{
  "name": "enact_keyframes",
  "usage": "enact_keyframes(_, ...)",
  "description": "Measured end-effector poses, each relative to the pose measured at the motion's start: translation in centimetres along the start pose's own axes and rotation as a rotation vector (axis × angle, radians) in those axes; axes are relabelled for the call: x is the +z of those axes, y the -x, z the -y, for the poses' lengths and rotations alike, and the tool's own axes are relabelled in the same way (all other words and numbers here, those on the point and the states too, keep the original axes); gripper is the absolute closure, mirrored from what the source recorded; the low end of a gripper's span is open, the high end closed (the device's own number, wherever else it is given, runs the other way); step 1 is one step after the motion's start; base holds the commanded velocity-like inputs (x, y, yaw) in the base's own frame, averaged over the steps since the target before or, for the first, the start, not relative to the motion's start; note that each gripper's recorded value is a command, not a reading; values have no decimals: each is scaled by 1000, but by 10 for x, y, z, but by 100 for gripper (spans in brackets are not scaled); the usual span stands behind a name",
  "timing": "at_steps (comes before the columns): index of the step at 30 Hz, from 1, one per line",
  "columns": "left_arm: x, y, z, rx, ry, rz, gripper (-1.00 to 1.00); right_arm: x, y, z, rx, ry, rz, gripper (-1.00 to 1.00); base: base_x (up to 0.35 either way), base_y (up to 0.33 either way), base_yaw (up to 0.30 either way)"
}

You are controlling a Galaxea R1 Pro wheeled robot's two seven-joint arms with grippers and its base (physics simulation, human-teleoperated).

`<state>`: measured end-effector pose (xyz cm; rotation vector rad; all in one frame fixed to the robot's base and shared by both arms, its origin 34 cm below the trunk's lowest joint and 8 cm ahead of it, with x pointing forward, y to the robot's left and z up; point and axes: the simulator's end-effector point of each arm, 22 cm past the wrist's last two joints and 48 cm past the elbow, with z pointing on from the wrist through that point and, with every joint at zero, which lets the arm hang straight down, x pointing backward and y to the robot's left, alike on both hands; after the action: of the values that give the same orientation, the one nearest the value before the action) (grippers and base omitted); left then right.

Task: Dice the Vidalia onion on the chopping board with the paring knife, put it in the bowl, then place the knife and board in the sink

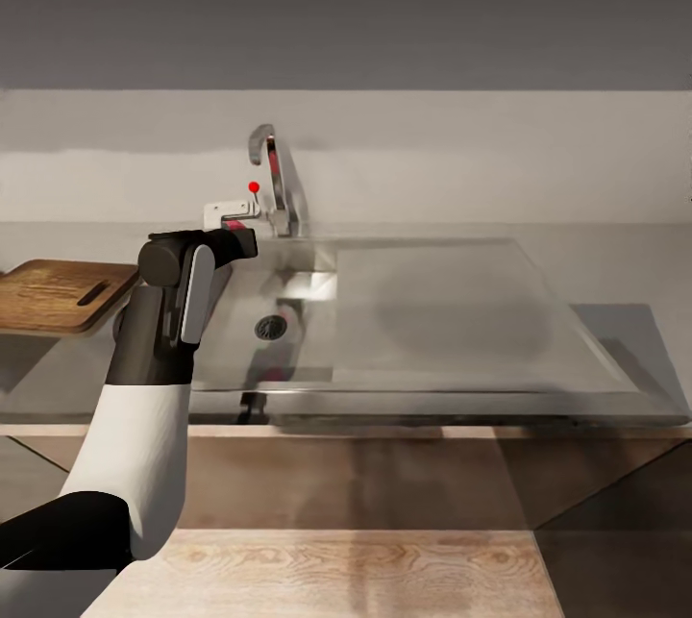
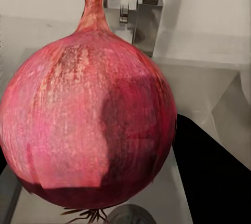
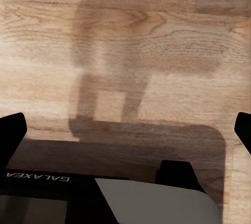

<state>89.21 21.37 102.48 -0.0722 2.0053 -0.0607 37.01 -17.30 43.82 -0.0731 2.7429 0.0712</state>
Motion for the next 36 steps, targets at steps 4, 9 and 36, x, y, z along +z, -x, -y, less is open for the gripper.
enact_keyframes(4,-3,4,0,0,-1,6,100,0,3,0,0,0,6,-100,0,0,0)
enact_keyframes(9,-7,8,1,0,-1,14,100,-1,7,0,-1,-1,14,-100,0,0,0)
enact_keyframes(36,-29,33,3,0,-4,57,100,-4,25,2,-4,-5,57,-100,0,0,0)
